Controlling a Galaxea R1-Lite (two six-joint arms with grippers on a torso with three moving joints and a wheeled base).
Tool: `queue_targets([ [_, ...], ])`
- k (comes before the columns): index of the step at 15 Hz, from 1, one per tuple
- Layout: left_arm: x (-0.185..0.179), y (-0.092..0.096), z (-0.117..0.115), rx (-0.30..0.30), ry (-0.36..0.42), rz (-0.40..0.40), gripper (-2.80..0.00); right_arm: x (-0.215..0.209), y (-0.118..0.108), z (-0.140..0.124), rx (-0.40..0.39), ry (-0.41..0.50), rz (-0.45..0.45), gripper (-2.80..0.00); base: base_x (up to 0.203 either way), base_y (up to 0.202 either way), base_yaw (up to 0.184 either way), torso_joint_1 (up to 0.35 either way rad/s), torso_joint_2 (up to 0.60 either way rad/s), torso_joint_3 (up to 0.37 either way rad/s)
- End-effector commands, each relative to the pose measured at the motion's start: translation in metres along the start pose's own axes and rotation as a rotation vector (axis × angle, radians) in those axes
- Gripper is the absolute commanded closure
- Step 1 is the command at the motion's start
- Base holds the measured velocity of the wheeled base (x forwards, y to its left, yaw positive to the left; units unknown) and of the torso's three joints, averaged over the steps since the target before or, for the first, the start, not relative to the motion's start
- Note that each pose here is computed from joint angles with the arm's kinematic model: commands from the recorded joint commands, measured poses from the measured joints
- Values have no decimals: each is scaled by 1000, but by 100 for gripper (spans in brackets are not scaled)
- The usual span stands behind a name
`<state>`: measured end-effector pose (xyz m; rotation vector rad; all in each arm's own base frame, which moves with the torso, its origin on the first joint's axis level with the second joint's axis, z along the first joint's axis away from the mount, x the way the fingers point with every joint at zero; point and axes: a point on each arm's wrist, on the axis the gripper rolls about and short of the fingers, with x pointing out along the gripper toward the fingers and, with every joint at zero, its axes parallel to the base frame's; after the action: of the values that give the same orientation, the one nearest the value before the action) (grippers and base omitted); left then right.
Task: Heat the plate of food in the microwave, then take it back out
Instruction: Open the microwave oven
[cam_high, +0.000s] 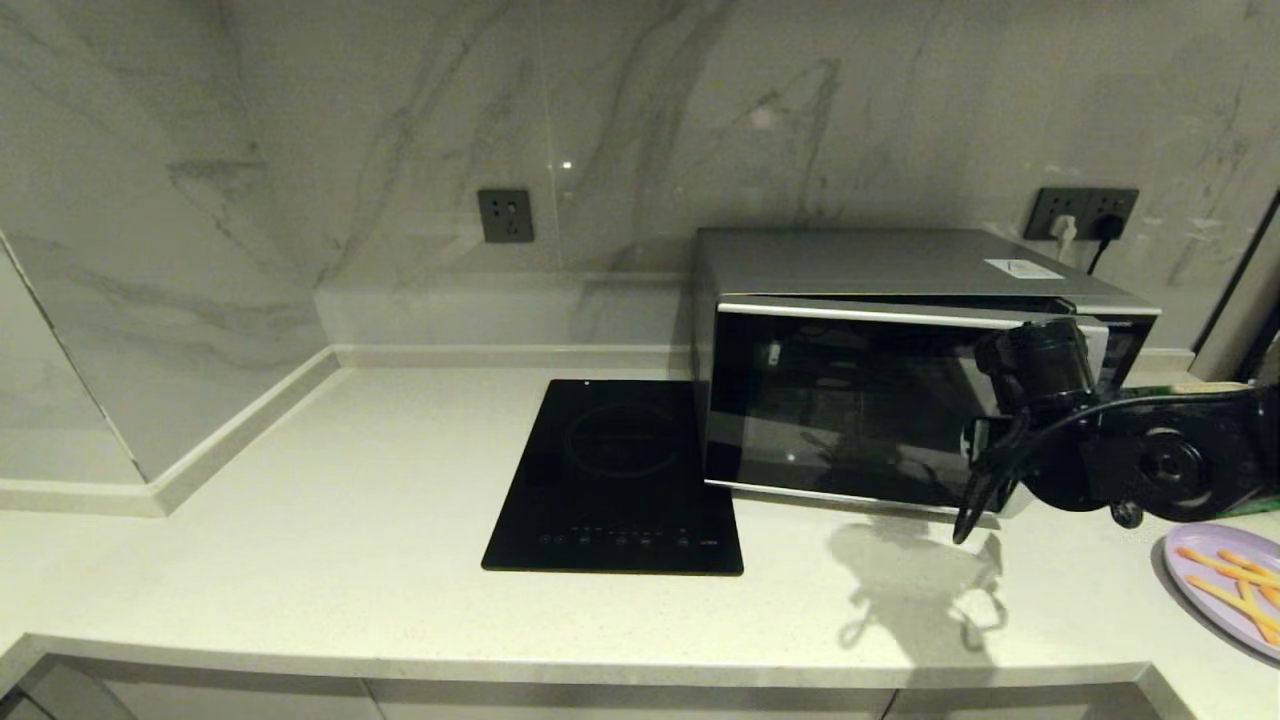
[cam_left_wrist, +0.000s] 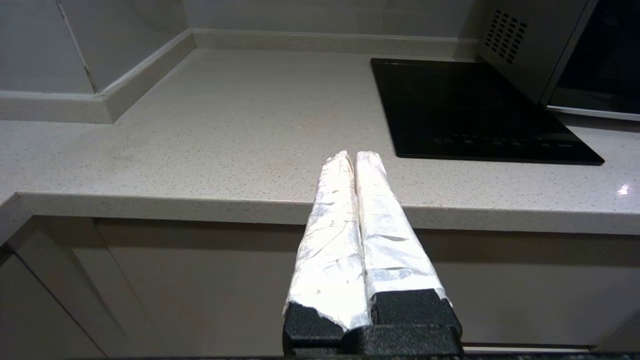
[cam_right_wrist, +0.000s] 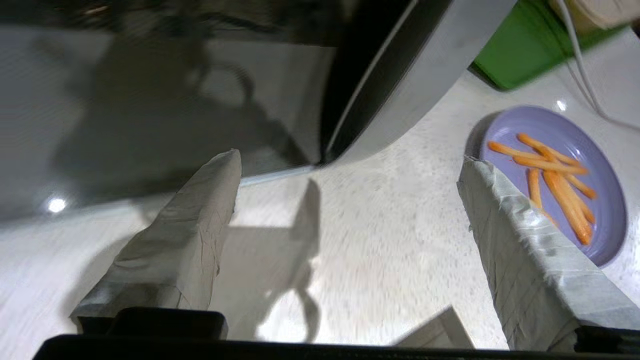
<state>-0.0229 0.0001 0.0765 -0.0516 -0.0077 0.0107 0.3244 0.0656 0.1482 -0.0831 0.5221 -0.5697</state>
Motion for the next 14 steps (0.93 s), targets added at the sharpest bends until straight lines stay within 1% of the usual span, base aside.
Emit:
queue_targets([
  [1,0,0,0,-1,-2,1,0,-59,-16,10,8,-92,114,-280,0,0,0,0,0,0],
  [2,0,0,0,-1,-2,1,0,-76,-23,12,13,-121,155,-151,0,0,0,0,0,0],
  [3,0,0,0,-1,-2,1,0,-93,-33,16,25,-149,194,0,0,0,0,0,0,0],
  [4,0,0,0,-1,-1,1,0,-108,-44,21,39,-170,235,0,0,0,0,0,0,0],
  [5,0,0,0,-1,0,1,0,-120,-54,26,58,-188,296,0,0,0,0,0,0,0],
  [6,0,0,0,-1,-1,1,0,-130,-62,36,92,-204,393,0,0,0,0,0,0,0],
  [7,0,0,0,-1,-1,1,0,-136,-69,49,142,-210,452,0,0,0,0,0,0,0],
  [8,0,0,0,-1,-1,1,0,-139,-76,62,194,-197,489,0,0,0,0,0,0,0],
  [9,0,0,0,-1,-1,1,0,-140,-82,79,265,-174,522,0,0,0,0,0,0,0],
  [11,0,0,0,-1,-2,1,0,-130,-86,110,392,-112,556,0,0,0,0,0,0,0],
  [13,0,0,0,-1,-2,1,0,-101,-77,137,507,-16,548,0,0,0,0,0,0,0],
  [14,0,0,0,-1,0,1,0,-84,-70,143,549,37,536,0,0,0,0,0,0,0],
])
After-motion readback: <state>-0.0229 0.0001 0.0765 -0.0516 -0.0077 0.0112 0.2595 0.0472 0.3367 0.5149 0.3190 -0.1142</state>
